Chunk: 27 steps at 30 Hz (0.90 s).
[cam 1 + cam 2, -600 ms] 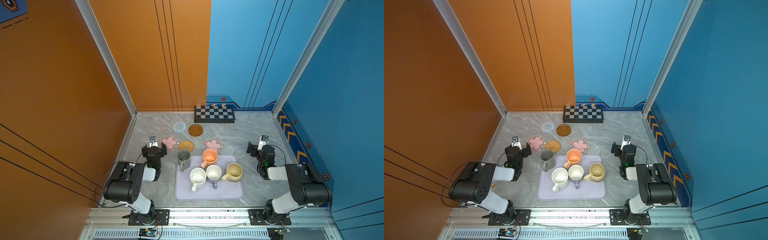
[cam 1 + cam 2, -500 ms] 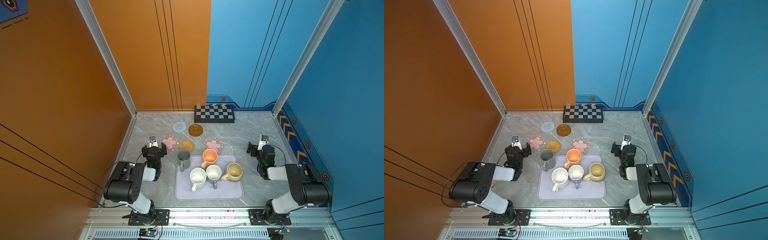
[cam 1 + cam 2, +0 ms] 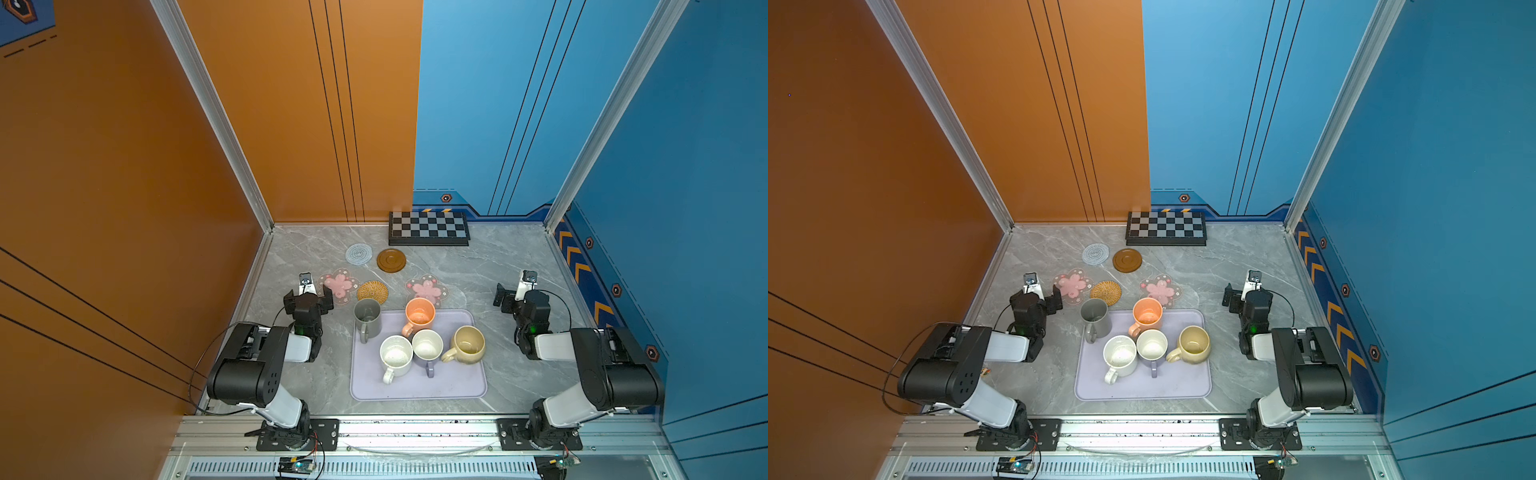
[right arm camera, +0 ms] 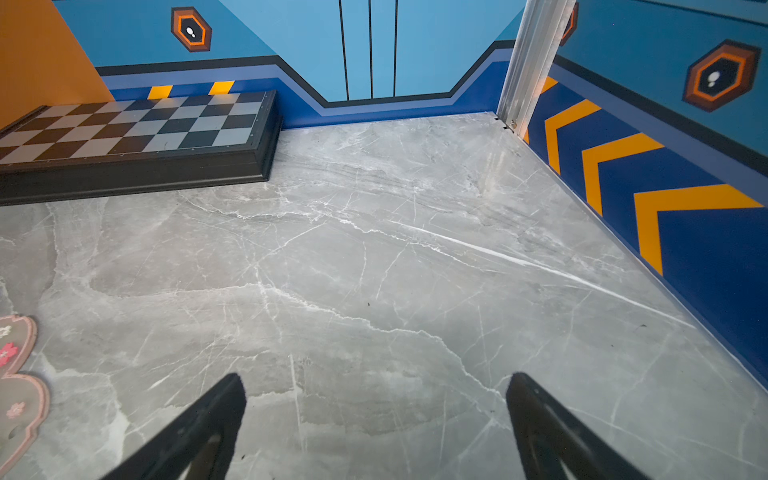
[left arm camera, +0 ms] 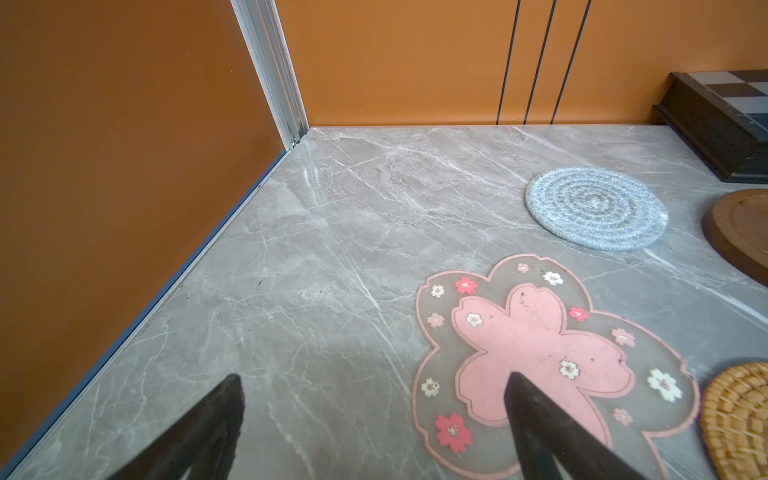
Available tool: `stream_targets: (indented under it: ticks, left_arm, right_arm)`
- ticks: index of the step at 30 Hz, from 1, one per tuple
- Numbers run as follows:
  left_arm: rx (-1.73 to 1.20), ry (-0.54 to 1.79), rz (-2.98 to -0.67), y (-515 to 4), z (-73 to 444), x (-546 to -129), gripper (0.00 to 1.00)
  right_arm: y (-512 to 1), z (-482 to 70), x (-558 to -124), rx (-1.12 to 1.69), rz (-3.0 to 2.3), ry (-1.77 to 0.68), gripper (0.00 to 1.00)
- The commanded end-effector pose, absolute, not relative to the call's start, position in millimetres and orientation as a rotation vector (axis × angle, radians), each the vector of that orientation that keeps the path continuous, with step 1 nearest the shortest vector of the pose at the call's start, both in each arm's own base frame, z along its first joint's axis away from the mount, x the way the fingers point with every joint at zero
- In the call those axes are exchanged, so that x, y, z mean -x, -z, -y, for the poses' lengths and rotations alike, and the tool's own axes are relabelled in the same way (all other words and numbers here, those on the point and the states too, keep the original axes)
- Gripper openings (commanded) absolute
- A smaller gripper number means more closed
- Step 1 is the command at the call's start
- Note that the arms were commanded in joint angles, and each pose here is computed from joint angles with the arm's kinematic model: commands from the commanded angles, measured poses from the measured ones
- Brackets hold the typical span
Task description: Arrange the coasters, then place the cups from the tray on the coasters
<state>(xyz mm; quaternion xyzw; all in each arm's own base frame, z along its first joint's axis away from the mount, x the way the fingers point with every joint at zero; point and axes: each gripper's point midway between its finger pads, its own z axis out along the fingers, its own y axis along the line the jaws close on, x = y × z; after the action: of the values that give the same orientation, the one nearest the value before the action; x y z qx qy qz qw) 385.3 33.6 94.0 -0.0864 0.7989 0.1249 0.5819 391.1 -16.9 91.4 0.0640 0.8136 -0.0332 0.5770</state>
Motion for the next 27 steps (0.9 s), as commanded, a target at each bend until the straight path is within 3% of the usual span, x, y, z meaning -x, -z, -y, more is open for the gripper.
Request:
stream_targets:
  ticks: [1,27]
  left_arm:
    - [0.183,-0.282,-1.870,-95.0,-31.3,-388.2,0.98]
    - [0.186,-0.249,-1.874,-94.2,-32.7,-389.2,0.98]
  right_arm:
    - [-92.7,16.2,-393.9,-0.135,-1.906,0.094,1.00]
    - [-92.4,16.3,-393.9,-0.136,-1.908,0.094,1.00]
